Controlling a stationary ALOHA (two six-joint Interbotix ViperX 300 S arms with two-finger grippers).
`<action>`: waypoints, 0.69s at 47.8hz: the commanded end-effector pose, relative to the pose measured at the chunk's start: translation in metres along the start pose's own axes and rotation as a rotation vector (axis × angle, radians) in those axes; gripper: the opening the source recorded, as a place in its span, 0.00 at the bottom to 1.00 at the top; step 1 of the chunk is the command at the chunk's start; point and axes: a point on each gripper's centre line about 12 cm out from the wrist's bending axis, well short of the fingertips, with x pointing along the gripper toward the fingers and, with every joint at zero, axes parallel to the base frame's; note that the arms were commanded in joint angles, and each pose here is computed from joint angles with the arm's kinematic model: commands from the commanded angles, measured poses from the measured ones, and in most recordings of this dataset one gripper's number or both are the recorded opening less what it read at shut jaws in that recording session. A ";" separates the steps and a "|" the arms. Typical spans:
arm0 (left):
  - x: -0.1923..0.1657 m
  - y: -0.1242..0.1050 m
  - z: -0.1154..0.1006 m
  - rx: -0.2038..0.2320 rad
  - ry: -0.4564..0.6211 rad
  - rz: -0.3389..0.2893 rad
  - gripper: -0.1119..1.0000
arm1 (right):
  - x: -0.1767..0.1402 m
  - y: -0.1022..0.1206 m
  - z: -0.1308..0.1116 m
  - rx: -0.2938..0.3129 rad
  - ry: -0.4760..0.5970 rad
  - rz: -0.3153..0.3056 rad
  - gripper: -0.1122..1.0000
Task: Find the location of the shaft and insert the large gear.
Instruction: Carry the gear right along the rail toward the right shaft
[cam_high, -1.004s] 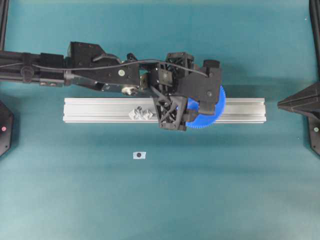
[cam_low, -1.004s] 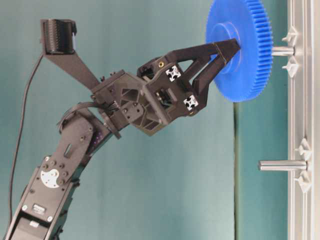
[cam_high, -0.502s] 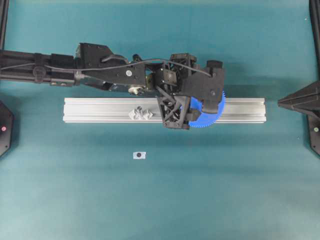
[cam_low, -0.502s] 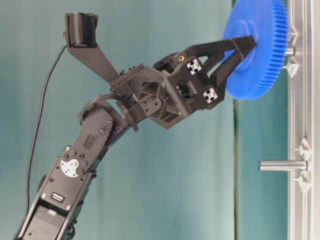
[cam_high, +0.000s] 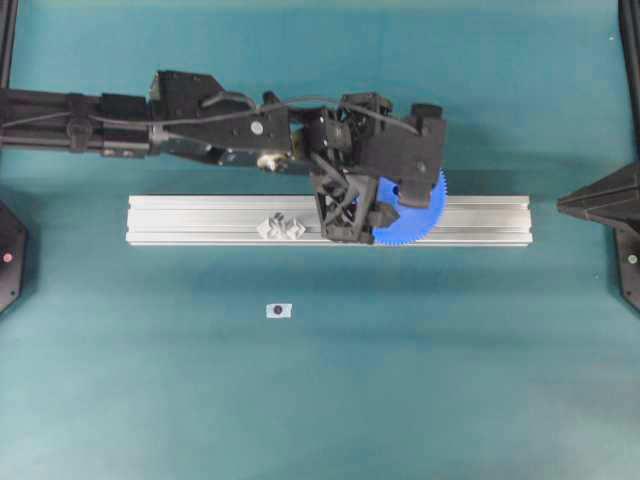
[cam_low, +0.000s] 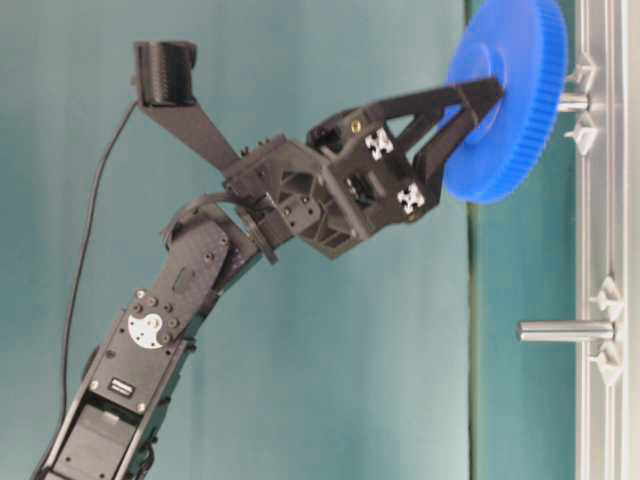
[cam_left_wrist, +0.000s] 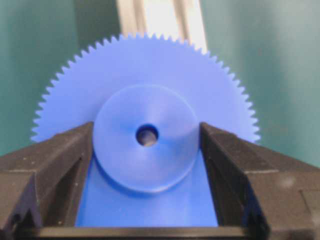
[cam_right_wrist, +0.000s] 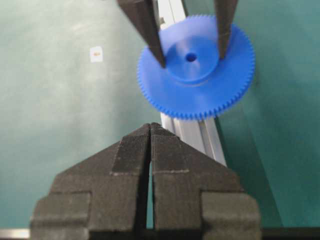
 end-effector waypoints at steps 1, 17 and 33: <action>-0.011 0.016 0.009 -0.005 -0.018 0.028 0.74 | 0.000 0.000 0.004 0.010 -0.006 -0.002 0.10; -0.011 0.014 0.005 -0.009 -0.004 0.022 0.74 | 0.000 0.000 0.004 0.010 -0.010 -0.005 0.10; -0.009 0.014 0.003 -0.028 0.002 0.020 0.74 | 0.000 -0.001 0.004 0.012 -0.013 -0.006 0.10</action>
